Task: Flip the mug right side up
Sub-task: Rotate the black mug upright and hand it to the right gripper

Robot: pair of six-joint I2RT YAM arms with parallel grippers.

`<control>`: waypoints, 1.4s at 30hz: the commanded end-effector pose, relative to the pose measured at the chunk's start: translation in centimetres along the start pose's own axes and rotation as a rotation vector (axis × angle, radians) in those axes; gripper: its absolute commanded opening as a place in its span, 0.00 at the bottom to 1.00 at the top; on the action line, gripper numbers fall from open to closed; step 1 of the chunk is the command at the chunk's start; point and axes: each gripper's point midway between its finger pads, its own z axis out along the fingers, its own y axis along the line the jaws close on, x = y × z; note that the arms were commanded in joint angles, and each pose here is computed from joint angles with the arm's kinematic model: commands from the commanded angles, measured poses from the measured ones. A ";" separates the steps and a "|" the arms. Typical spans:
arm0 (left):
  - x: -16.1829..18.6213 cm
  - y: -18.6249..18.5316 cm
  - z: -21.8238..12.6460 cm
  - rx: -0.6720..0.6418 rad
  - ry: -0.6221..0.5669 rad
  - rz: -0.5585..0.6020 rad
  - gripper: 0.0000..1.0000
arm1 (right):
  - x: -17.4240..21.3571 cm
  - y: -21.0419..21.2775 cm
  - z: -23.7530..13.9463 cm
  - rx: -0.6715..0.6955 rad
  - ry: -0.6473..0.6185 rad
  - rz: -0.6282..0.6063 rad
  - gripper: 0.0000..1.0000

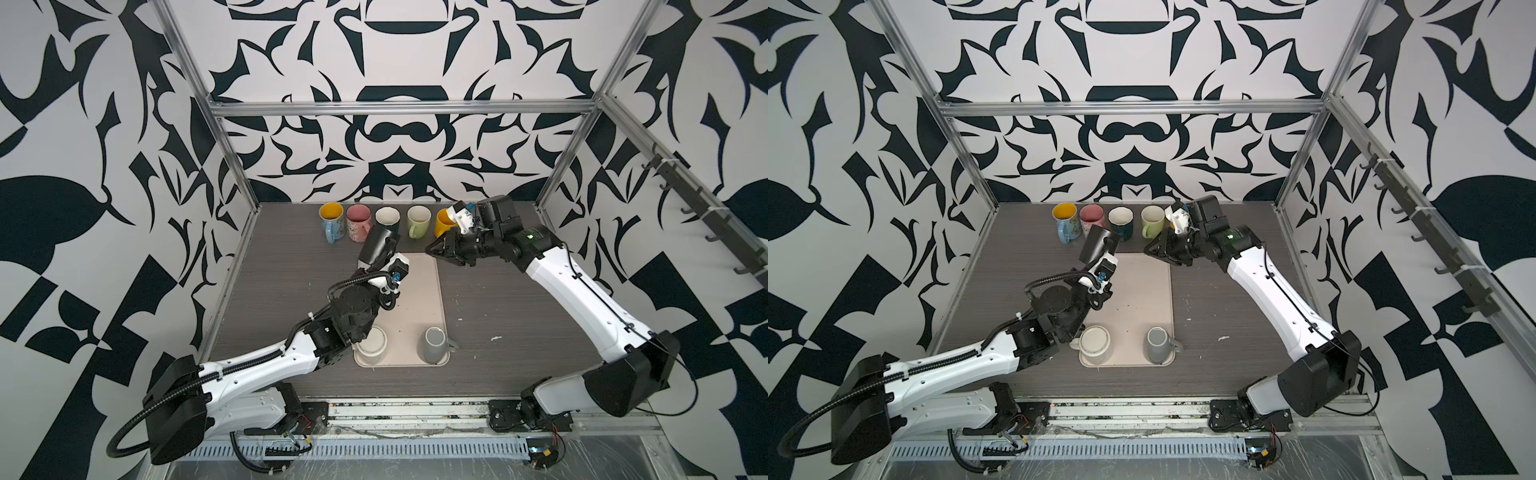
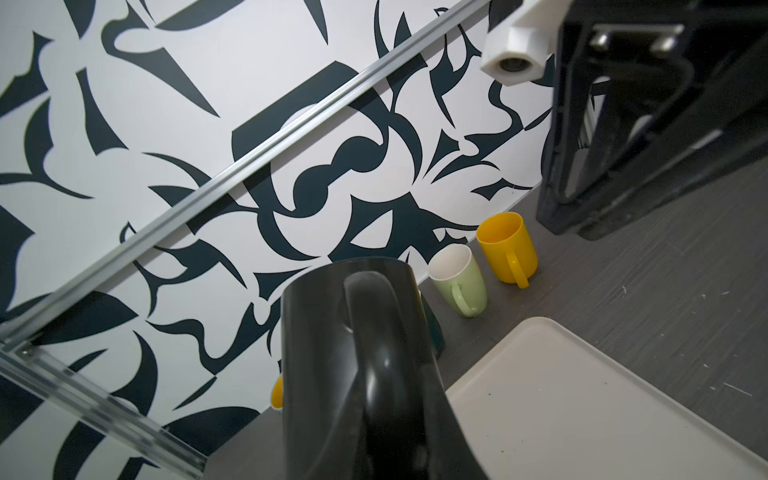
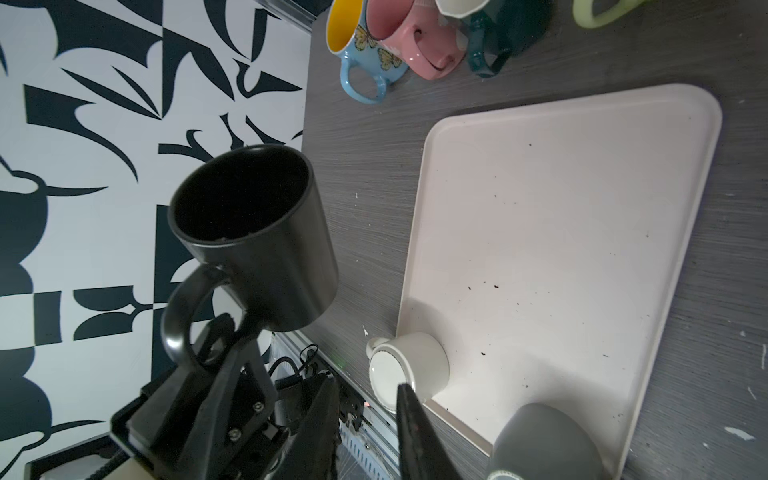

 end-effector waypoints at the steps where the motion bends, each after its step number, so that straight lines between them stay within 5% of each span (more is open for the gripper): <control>1: -3.5 3.8 -0.7 -0.170 -0.115 0.007 0.00 | -0.8 2.4 -1.6 -0.069 -0.017 -0.026 0.31; 10: -5.3 3.7 -0.6 -0.291 -0.177 0.185 0.00 | -1.0 3.7 -1.6 -0.130 0.033 0.005 0.41; 18: -5.3 0.1 1.1 -0.338 -0.178 0.430 0.00 | -1.6 4.6 -1.8 -0.163 0.041 0.007 0.48; 37: -6.1 -2.3 2.1 -0.300 -0.213 0.484 0.00 | -1.8 4.4 -1.2 -0.166 0.086 0.033 0.53; 42: -6.4 -3.0 2.2 -0.288 -0.224 0.475 0.00 | -1.8 3.9 -0.7 -0.160 0.099 0.050 0.47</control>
